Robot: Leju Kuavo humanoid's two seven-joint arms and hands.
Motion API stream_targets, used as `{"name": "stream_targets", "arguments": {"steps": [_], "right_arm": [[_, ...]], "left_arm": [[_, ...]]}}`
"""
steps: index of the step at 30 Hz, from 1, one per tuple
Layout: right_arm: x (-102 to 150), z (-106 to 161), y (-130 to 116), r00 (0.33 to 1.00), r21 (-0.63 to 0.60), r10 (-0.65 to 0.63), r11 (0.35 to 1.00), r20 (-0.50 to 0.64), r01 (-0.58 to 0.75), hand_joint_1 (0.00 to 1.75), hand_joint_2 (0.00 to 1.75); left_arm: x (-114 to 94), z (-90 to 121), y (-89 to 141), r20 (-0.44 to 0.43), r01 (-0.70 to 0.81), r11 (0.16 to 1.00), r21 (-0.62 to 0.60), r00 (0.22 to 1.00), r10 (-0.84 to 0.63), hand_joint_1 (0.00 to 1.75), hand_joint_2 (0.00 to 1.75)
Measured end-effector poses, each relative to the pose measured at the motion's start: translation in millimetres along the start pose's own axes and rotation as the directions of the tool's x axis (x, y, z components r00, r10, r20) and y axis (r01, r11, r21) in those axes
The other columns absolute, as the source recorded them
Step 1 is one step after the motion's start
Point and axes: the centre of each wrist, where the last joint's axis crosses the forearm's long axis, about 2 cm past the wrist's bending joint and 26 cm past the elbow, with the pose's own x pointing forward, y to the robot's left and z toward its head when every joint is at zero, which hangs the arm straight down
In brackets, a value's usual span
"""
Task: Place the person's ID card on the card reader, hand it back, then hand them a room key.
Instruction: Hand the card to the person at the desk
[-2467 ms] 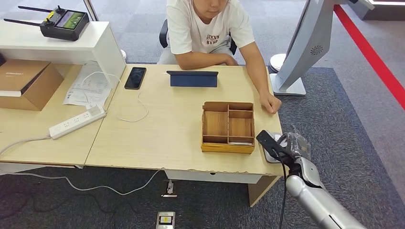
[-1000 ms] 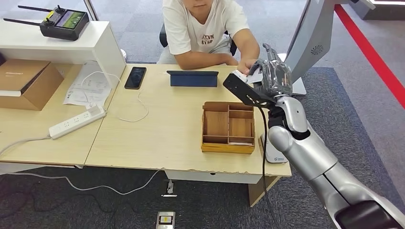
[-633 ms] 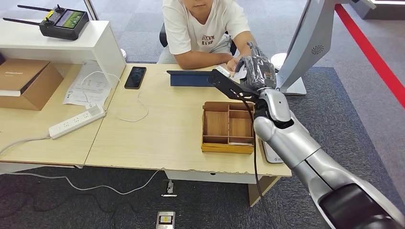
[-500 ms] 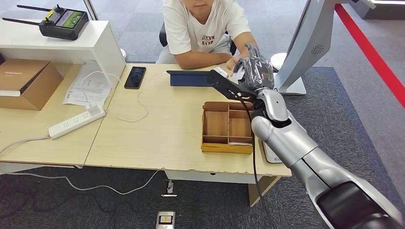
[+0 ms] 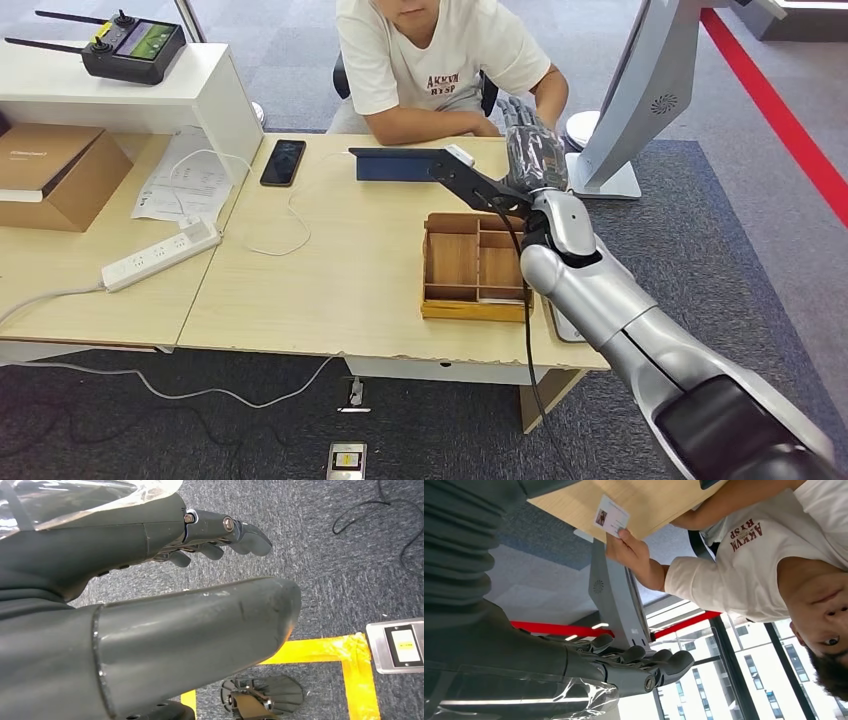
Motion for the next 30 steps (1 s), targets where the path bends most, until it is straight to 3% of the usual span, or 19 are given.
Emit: {"name": "stream_targets", "arguments": {"steps": [4, 7, 9, 12, 14, 17, 21, 26, 30], "right_arm": [[-1, 1, 0, 0.997, 0.011, -0.081, 0.997, 0.006, 0.081, 0.00, 0.00], [-3, 6, 3, 0.971, 0.091, -0.240, 0.966, -0.015, 0.241, 0.00, 0.00], [-5, 13, 7, 0.919, 0.184, -0.391, 0.901, -0.049, 0.393, 0.00, 0.00], [-9, 28, 12, 0.800, 0.295, -0.592, 0.750, -0.101, 0.592, 0.00, 0.00], [-13, 42, 15, 0.731, 0.321, -0.672, 0.670, -0.121, 0.669, 0.00, 0.00], [-19, 65, 21, 0.679, 0.330, -0.724, 0.616, -0.121, 0.716, 0.00, 0.00], [-27, 97, 32, 0.641, 0.338, -0.758, 0.575, -0.123, 0.745, 0.00, 1.75], [-32, 132, 45, 0.608, 0.350, -0.782, 0.537, -0.135, 0.768, 0.00, 1.75], [-39, 153, 50, 0.629, 0.338, -0.766, 0.560, -0.137, 0.756, 0.00, 1.75]], "left_arm": [[-2, 0, 0, 0.002, -0.003, 1.000, 0.001, 1.000, 0.003, 0.00, 0.00], [-5, 1, -1, -0.003, -0.010, 1.000, 0.000, 1.000, 0.010, 0.00, 0.00], [-9, 2, -1, -0.007, -0.014, 1.000, -0.001, 1.000, 0.014, 0.00, 0.00], [-17, 4, -2, -0.011, -0.019, 1.000, -0.001, 1.000, 0.019, 0.00, 0.00], [-22, 5, -2, -0.016, -0.021, 1.000, -0.001, 1.000, 0.021, 0.00, 0.00], [-29, 6, -2, -0.030, -0.027, 1.000, 0.000, 0.999, 0.027, 0.00, 0.00], [-32, 7, -2, -0.047, -0.035, 0.999, 0.004, 0.998, 0.035, 0.00, 0.00], [-32, 7, -1, -0.065, -0.045, 0.999, 0.014, 0.997, 0.046, 0.00, 0.00], [-33, 6, -1, -0.066, -0.046, 0.999, 0.020, 0.997, 0.047, 0.00, 0.00]]}}
